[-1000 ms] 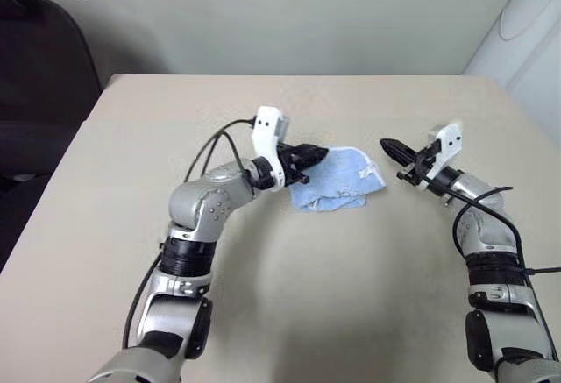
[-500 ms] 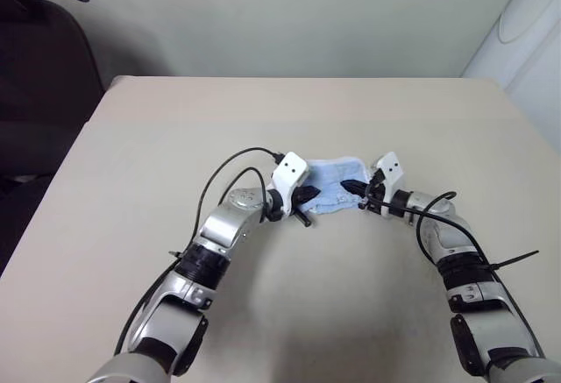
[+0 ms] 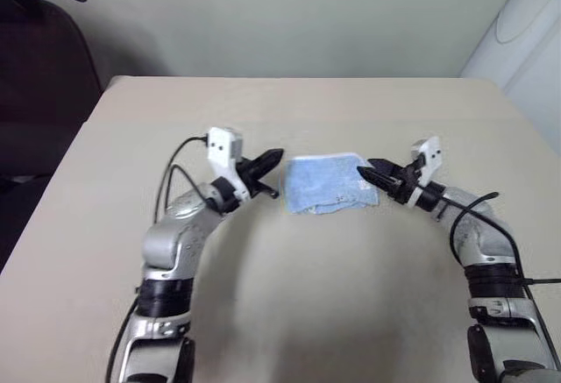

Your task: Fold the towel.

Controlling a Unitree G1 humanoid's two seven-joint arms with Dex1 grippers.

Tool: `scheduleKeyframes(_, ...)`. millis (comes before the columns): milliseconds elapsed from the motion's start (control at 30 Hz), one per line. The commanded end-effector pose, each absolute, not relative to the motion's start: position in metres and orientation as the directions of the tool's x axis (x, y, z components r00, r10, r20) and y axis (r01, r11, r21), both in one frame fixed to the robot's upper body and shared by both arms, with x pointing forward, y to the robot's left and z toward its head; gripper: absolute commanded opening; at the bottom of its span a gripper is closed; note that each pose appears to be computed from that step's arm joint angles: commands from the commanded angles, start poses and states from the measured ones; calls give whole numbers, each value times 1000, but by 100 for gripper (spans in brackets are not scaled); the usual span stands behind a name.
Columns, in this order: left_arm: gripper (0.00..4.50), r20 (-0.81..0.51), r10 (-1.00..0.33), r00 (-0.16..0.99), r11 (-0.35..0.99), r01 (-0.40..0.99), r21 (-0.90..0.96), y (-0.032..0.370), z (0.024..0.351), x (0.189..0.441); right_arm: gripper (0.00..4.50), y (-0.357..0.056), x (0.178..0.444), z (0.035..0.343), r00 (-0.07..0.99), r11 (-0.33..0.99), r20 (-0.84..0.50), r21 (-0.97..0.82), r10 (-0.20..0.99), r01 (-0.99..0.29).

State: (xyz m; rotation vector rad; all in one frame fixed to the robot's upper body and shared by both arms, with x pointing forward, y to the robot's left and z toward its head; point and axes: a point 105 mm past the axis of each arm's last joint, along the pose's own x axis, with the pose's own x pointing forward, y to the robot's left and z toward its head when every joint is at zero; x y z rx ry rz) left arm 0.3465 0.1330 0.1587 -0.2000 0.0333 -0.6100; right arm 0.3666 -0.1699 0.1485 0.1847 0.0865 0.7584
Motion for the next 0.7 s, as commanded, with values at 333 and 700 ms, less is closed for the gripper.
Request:
scheduleKeyframes(333, 0, -10, -460, 888, 872, 449, -197, 170, 149, 318, 446, -176, 387, 128, 730, 719, -130, 352, 671, -599)
scheduleKeyframes(700, 0, -24, -451, 892, 874, 436, -214, 169, 144, 311, 446, -132, 390, 112, 609, 625, -172, 354, 775, -696)
